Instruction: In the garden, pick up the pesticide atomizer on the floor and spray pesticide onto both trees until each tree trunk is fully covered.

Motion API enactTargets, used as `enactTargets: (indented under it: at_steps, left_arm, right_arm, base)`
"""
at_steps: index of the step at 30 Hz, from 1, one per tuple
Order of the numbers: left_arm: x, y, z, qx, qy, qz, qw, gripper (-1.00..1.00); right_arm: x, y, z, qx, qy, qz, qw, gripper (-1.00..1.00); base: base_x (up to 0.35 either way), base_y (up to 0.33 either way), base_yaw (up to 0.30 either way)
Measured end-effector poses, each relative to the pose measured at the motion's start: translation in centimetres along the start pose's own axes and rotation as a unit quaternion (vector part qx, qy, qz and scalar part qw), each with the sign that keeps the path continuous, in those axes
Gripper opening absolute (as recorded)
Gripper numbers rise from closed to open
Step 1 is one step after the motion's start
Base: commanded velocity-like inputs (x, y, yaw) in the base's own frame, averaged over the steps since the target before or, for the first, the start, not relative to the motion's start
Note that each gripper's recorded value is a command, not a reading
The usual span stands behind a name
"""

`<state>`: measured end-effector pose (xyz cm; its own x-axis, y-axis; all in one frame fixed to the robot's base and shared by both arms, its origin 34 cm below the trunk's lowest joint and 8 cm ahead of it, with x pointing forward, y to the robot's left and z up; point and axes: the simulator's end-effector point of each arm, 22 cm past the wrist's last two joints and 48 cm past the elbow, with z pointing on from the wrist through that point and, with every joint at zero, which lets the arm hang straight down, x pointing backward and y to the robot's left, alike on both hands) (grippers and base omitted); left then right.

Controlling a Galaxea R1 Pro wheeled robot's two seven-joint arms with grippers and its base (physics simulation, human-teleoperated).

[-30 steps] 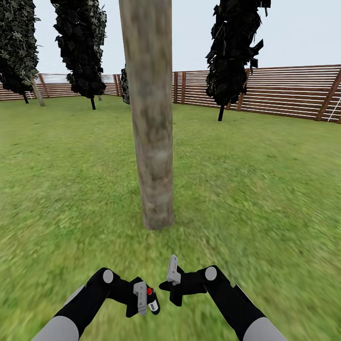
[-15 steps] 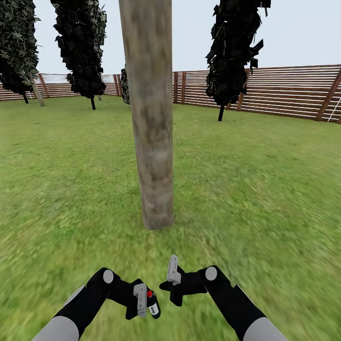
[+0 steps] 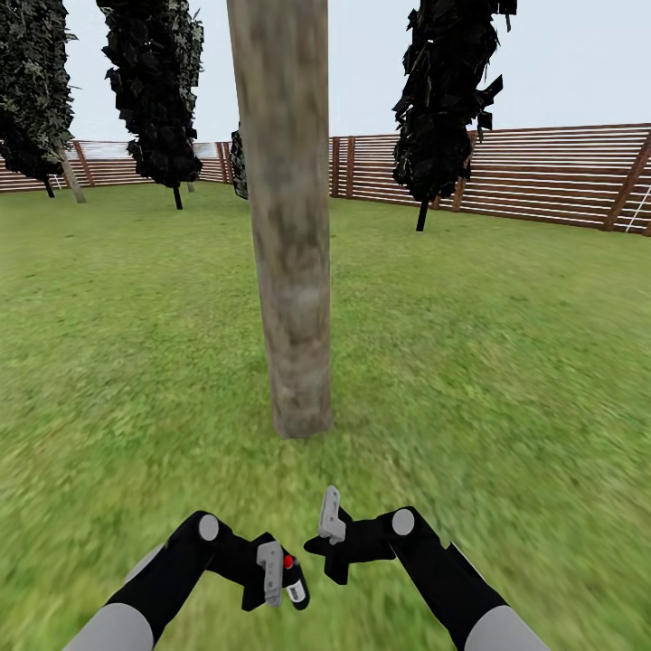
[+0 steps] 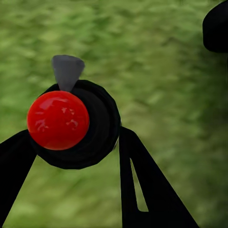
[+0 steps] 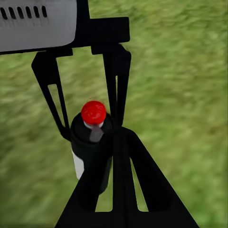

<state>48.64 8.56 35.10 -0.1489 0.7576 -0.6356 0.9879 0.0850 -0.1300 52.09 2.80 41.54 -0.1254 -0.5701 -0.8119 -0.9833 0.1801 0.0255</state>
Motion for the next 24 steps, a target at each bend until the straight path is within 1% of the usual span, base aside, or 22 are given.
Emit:
enactTargets:
  at_steps: [15, 18, 21, 24]
  left_arm:
    - [-1.2, 0.1, 0.4, -0.001, -0.008, 0.004, 1.0, -1.0]
    - [-1.4, 0.3, 0.3, -0.002, -0.009, 0.006, 0.9999, -1.0]
    - [-2.2, 0.8, -0.1, -0.009, -0.013, 0.014, 0.9998, -1.0]
    - [-2.3, 0.9, -0.1, -0.01, -0.014, 0.015, 0.9997, -1.0]
  right_arm:
    - [0.0, 0.0, 0.0, 0.0, 0.0, 0.0, 1.0, -1.0]
    - [0.0, 0.0, 0.0, 0.0, 0.0, 0.0, 1.0, -1.0]
    - [0.0, 0.0, 0.0, 0.0, 0.0, 0.0, 1.0, -1.0]
    - [0.0, 0.0, 0.0, 0.0, 0.0, 0.0, 1.0, -1.0]
  base:
    - [0.0, 0.0, 0.0]
    - [0.0, 0.0, 0.0]
    - [0.0, 0.0, 0.0]
    - [0.0, 0.0, 0.0]
